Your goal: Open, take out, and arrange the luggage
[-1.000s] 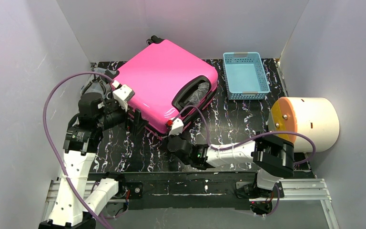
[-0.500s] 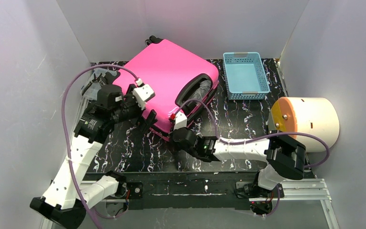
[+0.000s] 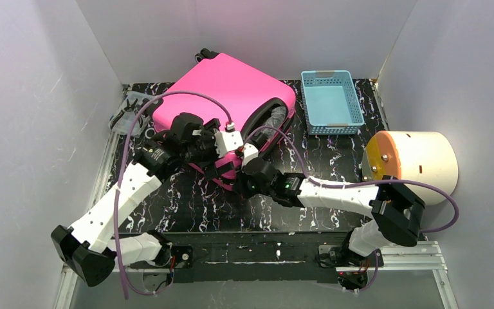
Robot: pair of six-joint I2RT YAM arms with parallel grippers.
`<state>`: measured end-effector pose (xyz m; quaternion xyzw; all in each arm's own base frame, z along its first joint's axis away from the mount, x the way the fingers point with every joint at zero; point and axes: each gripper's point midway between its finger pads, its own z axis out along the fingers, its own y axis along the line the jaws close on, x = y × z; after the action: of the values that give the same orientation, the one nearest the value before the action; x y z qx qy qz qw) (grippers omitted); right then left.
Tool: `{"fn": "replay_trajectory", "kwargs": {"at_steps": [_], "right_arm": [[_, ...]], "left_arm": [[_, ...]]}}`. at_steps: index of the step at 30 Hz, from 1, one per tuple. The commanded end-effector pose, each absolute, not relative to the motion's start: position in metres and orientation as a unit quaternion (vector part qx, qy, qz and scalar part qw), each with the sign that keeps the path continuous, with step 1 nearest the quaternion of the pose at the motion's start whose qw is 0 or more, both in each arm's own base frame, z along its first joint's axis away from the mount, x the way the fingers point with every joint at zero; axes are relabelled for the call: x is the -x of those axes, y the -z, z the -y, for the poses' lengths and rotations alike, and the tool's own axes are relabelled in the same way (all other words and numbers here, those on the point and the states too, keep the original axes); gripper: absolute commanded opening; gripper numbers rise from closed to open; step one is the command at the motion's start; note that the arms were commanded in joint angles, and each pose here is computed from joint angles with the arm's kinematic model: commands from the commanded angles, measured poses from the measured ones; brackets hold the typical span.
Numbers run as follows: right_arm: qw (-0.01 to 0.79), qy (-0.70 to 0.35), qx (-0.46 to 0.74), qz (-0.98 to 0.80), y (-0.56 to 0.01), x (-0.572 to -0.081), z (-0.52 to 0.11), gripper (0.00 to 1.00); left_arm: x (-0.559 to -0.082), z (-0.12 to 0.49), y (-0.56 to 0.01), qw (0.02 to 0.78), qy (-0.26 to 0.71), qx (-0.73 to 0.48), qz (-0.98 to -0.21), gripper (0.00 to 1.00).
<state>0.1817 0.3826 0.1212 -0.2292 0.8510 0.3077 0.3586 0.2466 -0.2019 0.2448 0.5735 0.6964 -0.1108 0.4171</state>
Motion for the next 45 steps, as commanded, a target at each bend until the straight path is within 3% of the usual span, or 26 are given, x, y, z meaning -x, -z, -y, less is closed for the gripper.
{"fn": "replay_trajectory", "kwargs": {"at_steps": [1, 8, 15, 20, 45], "right_arm": [[0.352, -0.288, 0.195, -0.869, -0.127, -0.194, -0.362, 0.01], [0.35, -0.186, 0.192, -0.898, -0.11, -0.201, -0.322, 0.01], [0.294, -0.128, 0.298, -0.899, -0.098, -0.188, -0.311, 0.01], [0.303, -0.111, 0.284, -0.903, -0.1, -0.195, -0.282, 0.01], [0.476, -0.126, 0.15, -0.857, -0.174, -0.335, -0.224, 0.01]], "left_arm": [[-0.249, 0.2, -0.246, 0.41, 0.083, -0.629, -0.656, 0.98], [-0.246, 0.185, -0.215, 0.374, 0.057, -0.646, -0.663, 0.98], [-0.276, 0.175, -0.2, 0.391, -0.02, -0.637, -0.664, 0.98], [-0.287, 0.168, -0.197, 0.395, -0.041, -0.629, -0.669, 0.98], [-0.3, 0.161, -0.191, 0.389, -0.031, -0.611, -0.689, 0.98]]}}
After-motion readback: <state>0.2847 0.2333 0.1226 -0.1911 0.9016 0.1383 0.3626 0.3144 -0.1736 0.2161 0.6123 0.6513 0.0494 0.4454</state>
